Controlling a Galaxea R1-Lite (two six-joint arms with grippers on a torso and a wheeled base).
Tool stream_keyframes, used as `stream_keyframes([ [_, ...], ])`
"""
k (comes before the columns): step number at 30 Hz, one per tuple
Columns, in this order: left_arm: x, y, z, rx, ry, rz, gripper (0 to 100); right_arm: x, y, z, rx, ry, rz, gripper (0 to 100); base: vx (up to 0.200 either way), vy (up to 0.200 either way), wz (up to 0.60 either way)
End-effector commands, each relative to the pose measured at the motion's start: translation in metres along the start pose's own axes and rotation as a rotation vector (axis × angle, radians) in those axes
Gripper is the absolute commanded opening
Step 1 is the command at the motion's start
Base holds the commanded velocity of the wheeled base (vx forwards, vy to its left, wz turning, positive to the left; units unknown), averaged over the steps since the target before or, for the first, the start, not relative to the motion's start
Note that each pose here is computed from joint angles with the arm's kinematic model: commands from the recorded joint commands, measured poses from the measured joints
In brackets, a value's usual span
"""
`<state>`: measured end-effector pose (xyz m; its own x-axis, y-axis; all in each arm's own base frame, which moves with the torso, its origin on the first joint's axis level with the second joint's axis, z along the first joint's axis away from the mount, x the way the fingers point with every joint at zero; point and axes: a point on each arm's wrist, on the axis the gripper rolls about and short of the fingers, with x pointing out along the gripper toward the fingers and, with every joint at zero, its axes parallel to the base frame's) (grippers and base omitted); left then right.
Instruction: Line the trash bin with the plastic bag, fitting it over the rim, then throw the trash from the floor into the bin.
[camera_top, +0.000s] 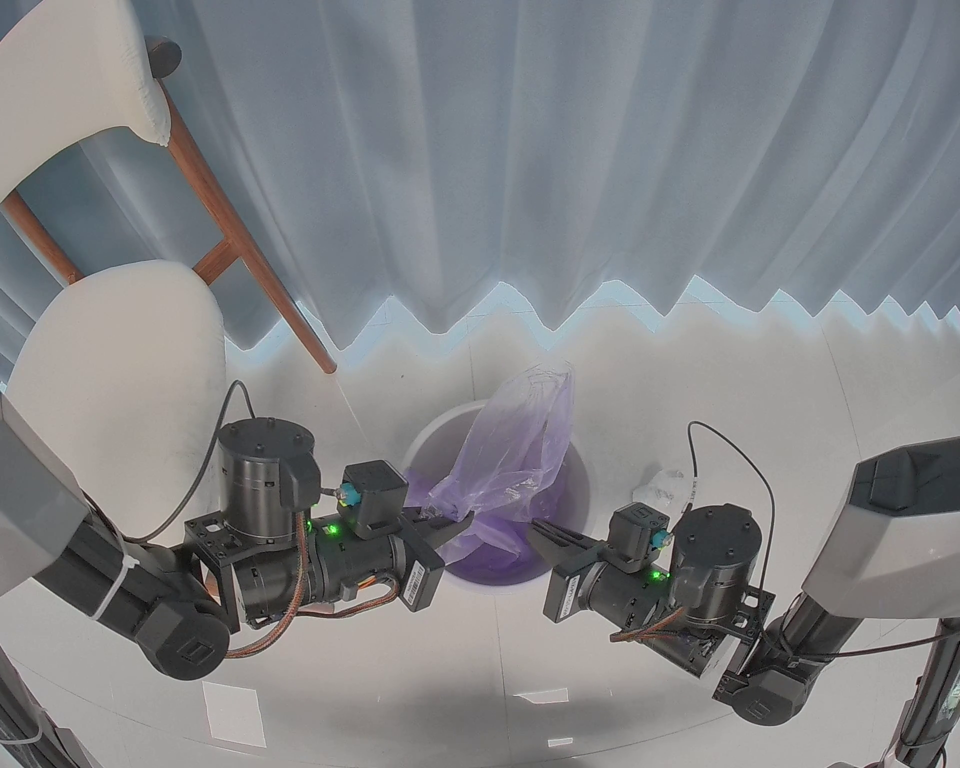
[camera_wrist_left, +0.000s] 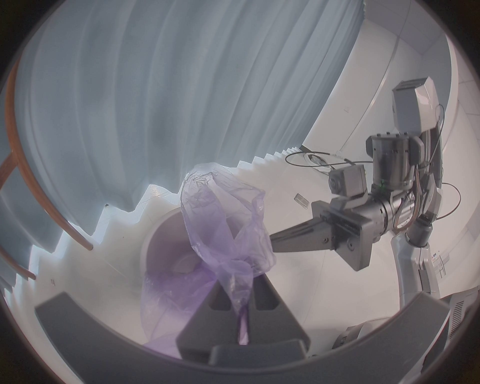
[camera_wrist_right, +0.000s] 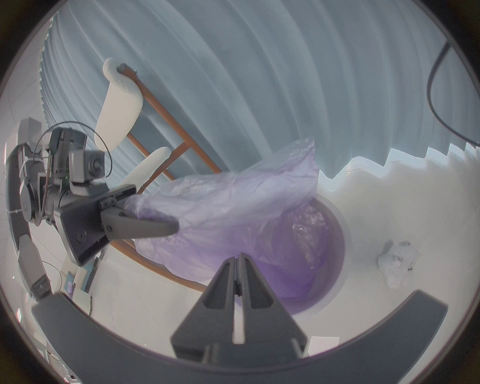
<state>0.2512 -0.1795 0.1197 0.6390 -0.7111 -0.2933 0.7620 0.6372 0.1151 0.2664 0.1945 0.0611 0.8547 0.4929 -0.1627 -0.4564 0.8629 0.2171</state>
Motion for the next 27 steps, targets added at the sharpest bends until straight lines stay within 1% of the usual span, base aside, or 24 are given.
stream_keyframes([
  [1, -0.005, -0.002, -0.004, 0.015, 0.014, -0.003, 0, -0.006, 0.002, 0.013, 0.013, -0.041, 0.002, 0, 0.000, 0.000, 0.00],
  [8, -0.014, -0.004, -0.005, 0.024, 0.017, 0.004, 0, -0.012, 0.000, 0.025, 0.079, -0.084, -0.035, 0, 0.000, 0.000, 0.00],
  [13, -0.018, -0.005, -0.007, 0.064, 0.032, 0.018, 0, -0.016, -0.006, 0.031, 0.085, -0.102, -0.055, 0, 0.000, 0.000, 0.00],
  [18, -0.019, -0.005, -0.006, 0.068, 0.029, 0.020, 0, -0.018, -0.016, 0.038, 0.091, -0.116, -0.083, 0, 0.000, 0.000, 0.00],
  [19, -0.019, -0.005, -0.007, 0.069, 0.031, 0.023, 0, -0.020, -0.023, 0.045, 0.095, -0.129, -0.110, 0, 0.000, 0.000, 0.00],
  [22, -0.019, -0.005, -0.007, 0.073, 0.035, 0.044, 0, -0.020, -0.033, 0.054, 0.100, -0.138, -0.143, 0, 0.000, 0.000, 0.00],
  [24, -0.018, -0.004, -0.008, 0.089, 0.041, 0.056, 0, -0.019, -0.043, 0.065, 0.108, -0.147, -0.180, 0, 0.000, 0.000, 0.00],
  [25, -0.018, -0.004, -0.008, 0.093, 0.042, 0.058, 0, -0.019, -0.044, 0.068, 0.110, -0.146, -0.184, 0, 0.000, 0.000, 0.00],
  [27, -0.017, -0.004, -0.009, 0.101, 0.045, 0.058, 0, -0.020, -0.049, 0.083, 0.135, -0.124, -0.206, 0, 0.000, 0.000, 0.00],
])
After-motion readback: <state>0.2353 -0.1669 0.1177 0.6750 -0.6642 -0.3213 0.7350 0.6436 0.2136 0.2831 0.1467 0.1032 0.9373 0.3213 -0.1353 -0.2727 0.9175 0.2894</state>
